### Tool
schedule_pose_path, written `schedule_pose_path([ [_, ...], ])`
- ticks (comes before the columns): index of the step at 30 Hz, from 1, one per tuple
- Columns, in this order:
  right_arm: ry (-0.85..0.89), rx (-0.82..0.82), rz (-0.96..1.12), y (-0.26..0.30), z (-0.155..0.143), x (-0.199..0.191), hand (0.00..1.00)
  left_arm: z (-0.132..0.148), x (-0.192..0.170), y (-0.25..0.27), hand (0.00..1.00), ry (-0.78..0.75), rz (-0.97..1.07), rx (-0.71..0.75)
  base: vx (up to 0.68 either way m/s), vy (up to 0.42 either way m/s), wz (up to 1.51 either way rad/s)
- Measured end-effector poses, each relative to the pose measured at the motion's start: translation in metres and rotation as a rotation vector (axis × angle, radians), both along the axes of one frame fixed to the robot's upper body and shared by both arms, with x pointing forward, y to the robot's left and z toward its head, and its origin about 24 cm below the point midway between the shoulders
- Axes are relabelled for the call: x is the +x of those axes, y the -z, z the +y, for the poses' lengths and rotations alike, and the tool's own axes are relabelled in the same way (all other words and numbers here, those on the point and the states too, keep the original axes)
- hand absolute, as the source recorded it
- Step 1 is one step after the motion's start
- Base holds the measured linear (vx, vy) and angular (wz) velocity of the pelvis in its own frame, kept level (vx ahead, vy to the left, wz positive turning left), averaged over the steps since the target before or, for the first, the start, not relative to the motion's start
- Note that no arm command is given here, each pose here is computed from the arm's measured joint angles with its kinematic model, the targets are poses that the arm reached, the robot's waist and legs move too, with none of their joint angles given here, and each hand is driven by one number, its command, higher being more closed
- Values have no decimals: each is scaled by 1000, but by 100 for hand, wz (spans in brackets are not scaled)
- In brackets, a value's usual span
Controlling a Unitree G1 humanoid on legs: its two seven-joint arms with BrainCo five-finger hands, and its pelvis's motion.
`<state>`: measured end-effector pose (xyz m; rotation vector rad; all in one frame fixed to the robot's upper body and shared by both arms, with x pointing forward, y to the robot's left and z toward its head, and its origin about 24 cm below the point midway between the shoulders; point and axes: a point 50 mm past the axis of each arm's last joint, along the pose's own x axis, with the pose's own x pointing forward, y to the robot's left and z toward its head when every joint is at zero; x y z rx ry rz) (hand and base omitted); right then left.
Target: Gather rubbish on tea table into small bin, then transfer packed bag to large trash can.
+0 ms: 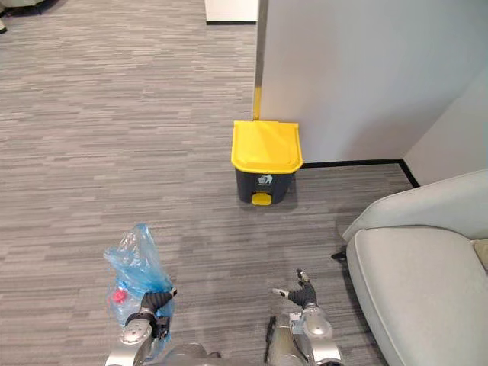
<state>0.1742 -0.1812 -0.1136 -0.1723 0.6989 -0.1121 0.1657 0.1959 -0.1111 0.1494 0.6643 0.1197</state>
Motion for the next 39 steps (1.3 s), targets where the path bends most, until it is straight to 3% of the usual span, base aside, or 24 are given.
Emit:
schedule_pose_path([
  [10, -18, 4, -1, -1, 5, 1, 0, -19, -1, 1, 100, -26, -14, -71, 348, -153, -1],
  [17, 33, 0, 1, -1, -5, 4, 0, -22, -3, 2, 100, -21, -11, -86, 332, 164, -25],
  [27, -1, 18, 7, 0, 6, 8, 0, -18, 0, 3, 100, 19, 6, -61, 319, 181, -11],
  [35, 0, 29, 11, 1, 10, 5, 0, -5, -4, 4, 100, -23, 18, -28, 186, -76, 25],
  [39, 25, 17, 25, 3, 2, 0, 0, -14, -14, 14, 100, -48, 74, -66, 108, -154, 13],
])
